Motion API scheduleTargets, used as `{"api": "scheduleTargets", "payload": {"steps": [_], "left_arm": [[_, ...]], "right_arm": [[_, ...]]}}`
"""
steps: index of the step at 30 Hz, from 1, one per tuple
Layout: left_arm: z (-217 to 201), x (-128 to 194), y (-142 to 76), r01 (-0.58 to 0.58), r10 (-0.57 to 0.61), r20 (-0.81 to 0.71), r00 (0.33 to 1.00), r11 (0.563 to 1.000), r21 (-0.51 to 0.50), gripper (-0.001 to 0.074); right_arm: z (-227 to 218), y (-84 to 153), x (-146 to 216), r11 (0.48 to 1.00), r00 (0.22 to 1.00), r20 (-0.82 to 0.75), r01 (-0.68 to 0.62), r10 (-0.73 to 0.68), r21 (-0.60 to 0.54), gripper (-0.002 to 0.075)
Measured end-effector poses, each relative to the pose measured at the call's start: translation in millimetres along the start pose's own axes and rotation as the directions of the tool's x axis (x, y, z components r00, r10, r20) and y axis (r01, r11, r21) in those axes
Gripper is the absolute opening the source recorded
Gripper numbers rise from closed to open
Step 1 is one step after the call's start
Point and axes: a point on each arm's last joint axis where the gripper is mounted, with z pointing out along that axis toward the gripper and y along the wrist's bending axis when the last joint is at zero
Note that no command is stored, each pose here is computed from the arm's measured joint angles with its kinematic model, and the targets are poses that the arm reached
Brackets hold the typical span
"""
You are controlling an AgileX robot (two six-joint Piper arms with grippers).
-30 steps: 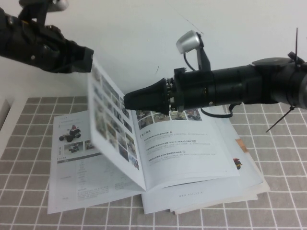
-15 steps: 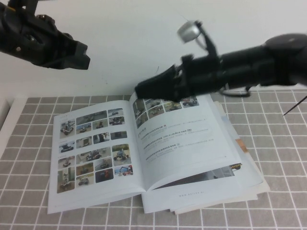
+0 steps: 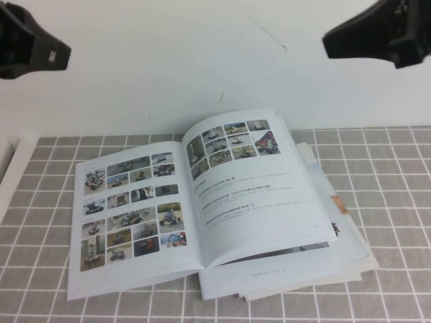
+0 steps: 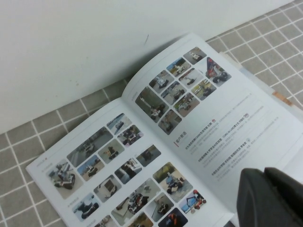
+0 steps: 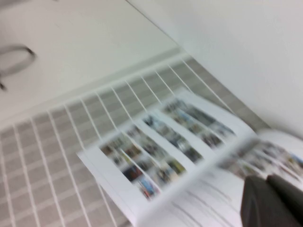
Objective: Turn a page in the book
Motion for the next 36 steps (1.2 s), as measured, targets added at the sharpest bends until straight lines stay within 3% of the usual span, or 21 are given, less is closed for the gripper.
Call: {"api": "scheduleTargets", "payload": {"steps": [4,7,16,21,26,30,36], "left_arm": [[-16.3,18.0,-8.2,-0.007,0.007,0.001,1.000,1.000,-0.022,-0.0004],[-34.0,34.5,-16.2,-0.024,0.025,0.012,1.000,0.998,-0.052,-0.0004],[-98.5,95.0,-39.5,-0.039,0.084,0.176,0.981,0.969,-0.243,-0.0004],[-107.1,141.7,-48.0,0.005,0.081,0.286,0.955,0.957,-0.289,-0.0004],[-84.2,187.5,-46.9,0.131,-0.039,0.344,0.938,0.959,-0.250,-0.0004],[-71.5,208.2,-49.1,0.171,-0.080,0.405,0.911,0.966,-0.194,-0.0004],[-63.5,219.9,-49.9,0.137,-0.050,0.409,0.911,0.973,-0.187,-0.0004]], "right_arm": [[-29.9,9.1,4.9,0.983,0.989,-0.144,0.009,0.018,0.182,0.0000],[-54.4,14.7,8.8,0.943,0.973,-0.225,0.022,0.057,0.331,-0.0001],[-128.9,57.7,7.3,0.807,0.971,-0.218,0.051,0.098,0.588,-0.0001],[-177.3,105.2,5.9,0.750,0.994,-0.109,0.058,0.019,0.659,-0.0001],[-209.8,148.9,27.5,0.704,0.998,-0.018,0.060,-0.067,0.708,-0.0001],[-220.4,173.7,67.8,0.664,0.996,-0.030,0.079,-0.084,0.744,-0.0002],[-207.6,191.7,135.4,0.661,0.997,-0.037,0.069,-0.063,0.747,-0.0002]]}}
